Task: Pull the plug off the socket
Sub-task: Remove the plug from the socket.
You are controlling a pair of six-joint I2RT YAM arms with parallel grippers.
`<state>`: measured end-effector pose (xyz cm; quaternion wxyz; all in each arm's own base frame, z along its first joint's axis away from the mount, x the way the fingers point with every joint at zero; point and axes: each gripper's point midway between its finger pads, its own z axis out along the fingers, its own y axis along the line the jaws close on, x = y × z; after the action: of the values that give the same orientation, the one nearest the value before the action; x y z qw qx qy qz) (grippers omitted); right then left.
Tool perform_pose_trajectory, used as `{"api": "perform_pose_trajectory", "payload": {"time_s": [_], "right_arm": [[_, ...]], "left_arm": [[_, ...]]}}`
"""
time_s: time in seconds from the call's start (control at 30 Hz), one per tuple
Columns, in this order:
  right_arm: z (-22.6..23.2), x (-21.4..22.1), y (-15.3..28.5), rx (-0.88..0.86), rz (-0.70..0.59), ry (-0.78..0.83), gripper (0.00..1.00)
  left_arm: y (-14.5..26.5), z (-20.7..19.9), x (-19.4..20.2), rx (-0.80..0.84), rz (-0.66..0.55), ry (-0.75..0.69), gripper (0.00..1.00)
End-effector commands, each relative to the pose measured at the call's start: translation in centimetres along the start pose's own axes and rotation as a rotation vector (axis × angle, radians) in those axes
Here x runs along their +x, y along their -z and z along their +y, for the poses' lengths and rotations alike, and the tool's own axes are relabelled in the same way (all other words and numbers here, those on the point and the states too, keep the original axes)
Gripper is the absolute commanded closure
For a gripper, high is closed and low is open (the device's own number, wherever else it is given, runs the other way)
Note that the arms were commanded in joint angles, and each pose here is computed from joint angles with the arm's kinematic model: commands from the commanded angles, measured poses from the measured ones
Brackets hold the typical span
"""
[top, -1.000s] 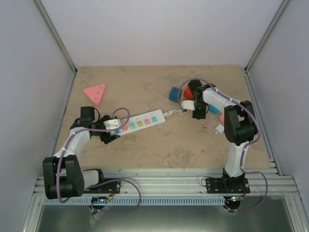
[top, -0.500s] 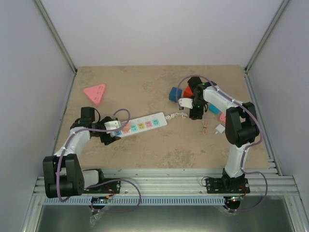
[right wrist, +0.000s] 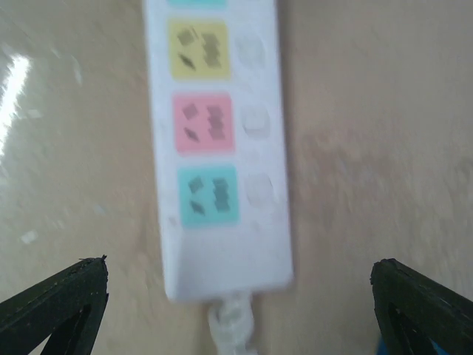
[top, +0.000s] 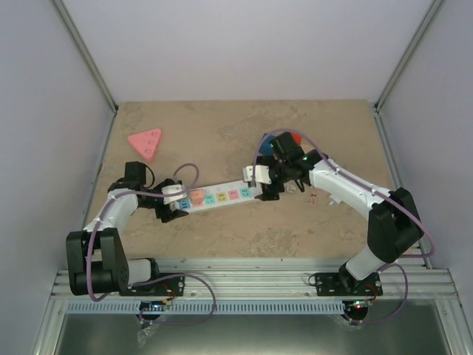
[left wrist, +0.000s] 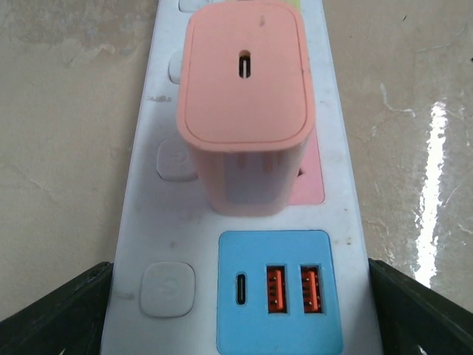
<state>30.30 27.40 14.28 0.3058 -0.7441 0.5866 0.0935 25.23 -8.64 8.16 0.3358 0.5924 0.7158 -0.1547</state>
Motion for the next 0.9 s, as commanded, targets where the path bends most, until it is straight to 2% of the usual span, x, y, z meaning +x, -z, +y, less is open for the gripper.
{"api": "perform_pose_trajectory", "payload": {"time_s": [0.0, 0.13, 0.3, 0.63, 0.87], "right_arm": [[0.2, -6.2, 0.2, 0.048, -0.223, 0.04, 0.02], [0.9, -9.9, 0.6, 0.029, -0.366, 0.037, 0.02], [0.7, -12.7, -0.3, -0.001, -0.438, -0.006, 0.03], [0.4, -14.6, -2.8, -0.04, -0.447, -0.036, 0.09], [2.1, -15.0, -4.7, -0.08, -0.434, -0.041, 0.16]], "left_arm": [[0.9, 0.5, -3.5, 0.014, -0.168, -0.048, 1.0], [0.5, 0.3, -4.3, 0.036, -0.186, -0.048, 1.0], [-0.1, 0.0, -5.7, 0.059, -0.205, -0.054, 1.0], [0.6, 1.1, -9.3, 0.061, -0.274, -0.072, 1.0], [0.2, 0.9, -9.6, 0.053, -0.264, -0.075, 1.0]]}}
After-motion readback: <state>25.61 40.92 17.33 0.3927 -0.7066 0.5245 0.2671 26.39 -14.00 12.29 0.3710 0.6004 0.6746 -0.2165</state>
